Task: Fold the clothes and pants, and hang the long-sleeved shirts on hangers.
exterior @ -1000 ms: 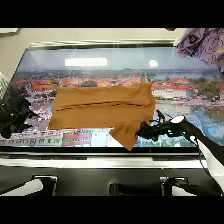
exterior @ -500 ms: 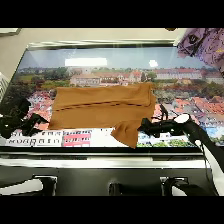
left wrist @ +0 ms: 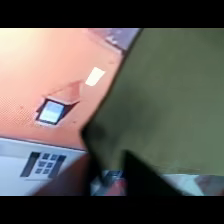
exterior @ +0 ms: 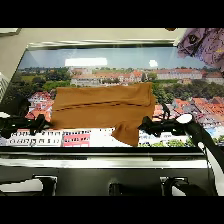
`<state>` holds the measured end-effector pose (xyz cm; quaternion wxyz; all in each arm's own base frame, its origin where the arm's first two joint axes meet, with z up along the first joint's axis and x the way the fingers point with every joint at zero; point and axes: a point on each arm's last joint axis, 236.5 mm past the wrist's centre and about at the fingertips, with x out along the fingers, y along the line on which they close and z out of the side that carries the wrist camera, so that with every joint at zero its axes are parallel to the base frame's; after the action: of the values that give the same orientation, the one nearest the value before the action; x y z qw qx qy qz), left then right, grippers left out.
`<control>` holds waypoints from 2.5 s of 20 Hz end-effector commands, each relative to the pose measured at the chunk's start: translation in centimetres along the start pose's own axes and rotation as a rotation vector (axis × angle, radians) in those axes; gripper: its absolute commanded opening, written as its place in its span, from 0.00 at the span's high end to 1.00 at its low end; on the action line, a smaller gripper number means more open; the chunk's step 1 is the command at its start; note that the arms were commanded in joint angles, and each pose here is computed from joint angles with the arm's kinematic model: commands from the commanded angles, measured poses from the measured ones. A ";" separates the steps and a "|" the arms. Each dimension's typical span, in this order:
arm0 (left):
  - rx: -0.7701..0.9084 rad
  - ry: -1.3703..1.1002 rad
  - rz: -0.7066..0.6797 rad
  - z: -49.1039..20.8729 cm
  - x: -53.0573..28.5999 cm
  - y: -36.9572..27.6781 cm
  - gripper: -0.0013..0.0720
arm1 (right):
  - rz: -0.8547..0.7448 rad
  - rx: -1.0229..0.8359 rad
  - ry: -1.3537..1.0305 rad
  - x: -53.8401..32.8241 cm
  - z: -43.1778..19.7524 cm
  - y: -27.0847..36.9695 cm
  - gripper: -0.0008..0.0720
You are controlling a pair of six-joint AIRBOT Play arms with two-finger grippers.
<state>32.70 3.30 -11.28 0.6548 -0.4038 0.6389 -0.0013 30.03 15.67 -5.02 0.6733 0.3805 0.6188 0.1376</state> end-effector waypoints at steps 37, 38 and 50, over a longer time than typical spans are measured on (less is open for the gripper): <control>0.190 -0.164 0.208 6.8 0.4 -8.0 0.96 | -0.362 -0.232 -0.026 -3.0 10.9 -1.9 0.95; 0.198 -0.166 0.207 7.3 0.8 -8.3 0.96 | -0.362 -0.233 -0.038 -2.8 11.5 -2.0 0.95; 0.165 -0.188 0.207 9.1 -1.3 -10.0 0.12 | -0.359 -0.233 0.019 -5.8 12.7 -2.6 0.31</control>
<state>45.37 1.12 -7.69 0.7424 -0.2759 0.6090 0.0426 41.37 7.25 -5.29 0.7371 0.1935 0.6437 0.0702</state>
